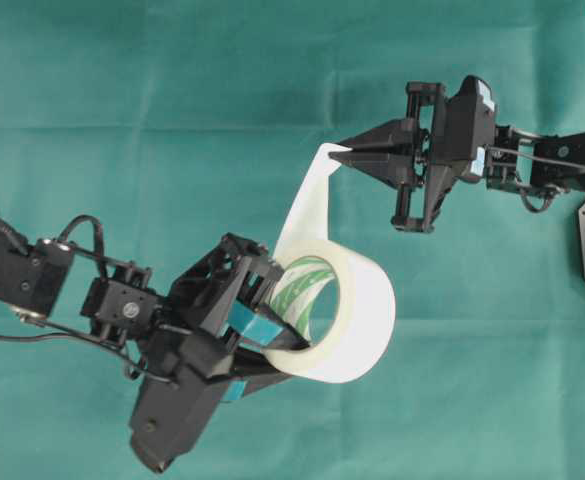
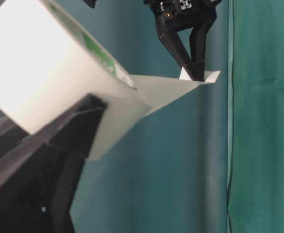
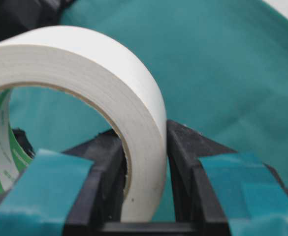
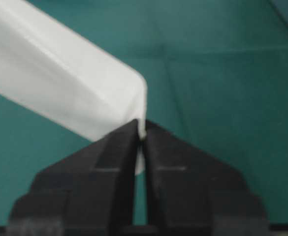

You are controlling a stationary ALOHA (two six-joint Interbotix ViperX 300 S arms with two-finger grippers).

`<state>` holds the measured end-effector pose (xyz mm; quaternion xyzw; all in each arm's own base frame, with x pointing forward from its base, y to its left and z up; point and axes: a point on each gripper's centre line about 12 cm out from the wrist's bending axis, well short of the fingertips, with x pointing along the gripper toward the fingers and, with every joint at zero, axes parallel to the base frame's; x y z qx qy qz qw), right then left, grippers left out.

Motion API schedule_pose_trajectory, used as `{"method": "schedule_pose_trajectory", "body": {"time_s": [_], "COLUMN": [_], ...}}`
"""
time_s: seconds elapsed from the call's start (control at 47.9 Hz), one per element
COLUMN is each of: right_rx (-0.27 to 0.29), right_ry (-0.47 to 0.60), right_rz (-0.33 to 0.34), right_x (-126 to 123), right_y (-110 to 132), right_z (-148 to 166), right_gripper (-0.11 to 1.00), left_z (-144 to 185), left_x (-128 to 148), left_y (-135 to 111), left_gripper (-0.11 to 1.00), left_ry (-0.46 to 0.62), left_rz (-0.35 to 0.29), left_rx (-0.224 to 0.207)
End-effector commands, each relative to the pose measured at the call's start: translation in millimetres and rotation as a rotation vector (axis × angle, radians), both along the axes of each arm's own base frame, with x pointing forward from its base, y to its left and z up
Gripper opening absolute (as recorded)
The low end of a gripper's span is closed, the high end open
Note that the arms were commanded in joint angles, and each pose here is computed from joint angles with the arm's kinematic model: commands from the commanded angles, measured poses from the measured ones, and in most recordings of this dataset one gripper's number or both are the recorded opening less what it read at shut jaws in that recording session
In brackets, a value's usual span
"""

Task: Peel off the duct tape with your right arm.
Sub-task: 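Pull the tape end with the right gripper while the left rotates the roll away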

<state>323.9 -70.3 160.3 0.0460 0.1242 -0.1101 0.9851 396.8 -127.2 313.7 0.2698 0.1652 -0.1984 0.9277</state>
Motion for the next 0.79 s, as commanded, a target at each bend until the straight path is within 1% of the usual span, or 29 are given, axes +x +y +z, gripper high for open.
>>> {"method": "schedule_pose_trajectory", "body": {"time_s": [0.0,0.271,0.543,0.605,0.772], "right_rx": [0.003,0.011,0.017,0.017,0.018], "right_ry": [0.001,0.027,0.051,0.051,0.056], "right_rz": [-0.039,-0.04,-0.041,-0.041,-0.041], "right_x": [-2,-1,2,2,2], "right_y": [-12,-12,-13,-13,-13], "right_z": [0,-5,-10,-10,-11], "right_gripper": [-0.09,-0.09,-0.09,-0.09,-0.09], "left_z": [39,46,48,47,46], "left_x": [-14,-33,-46,-48,-53], "left_y": [-7,5,24,29,39], "left_gripper": [0.2,0.2,0.21,0.21,0.2], "left_ry": [-0.161,-0.356,-0.484,-0.504,-0.563], "left_rz": [-0.032,-0.023,0.017,0.027,0.046], "left_rx": [-0.04,-0.062,-0.084,-0.08,-0.054]}}
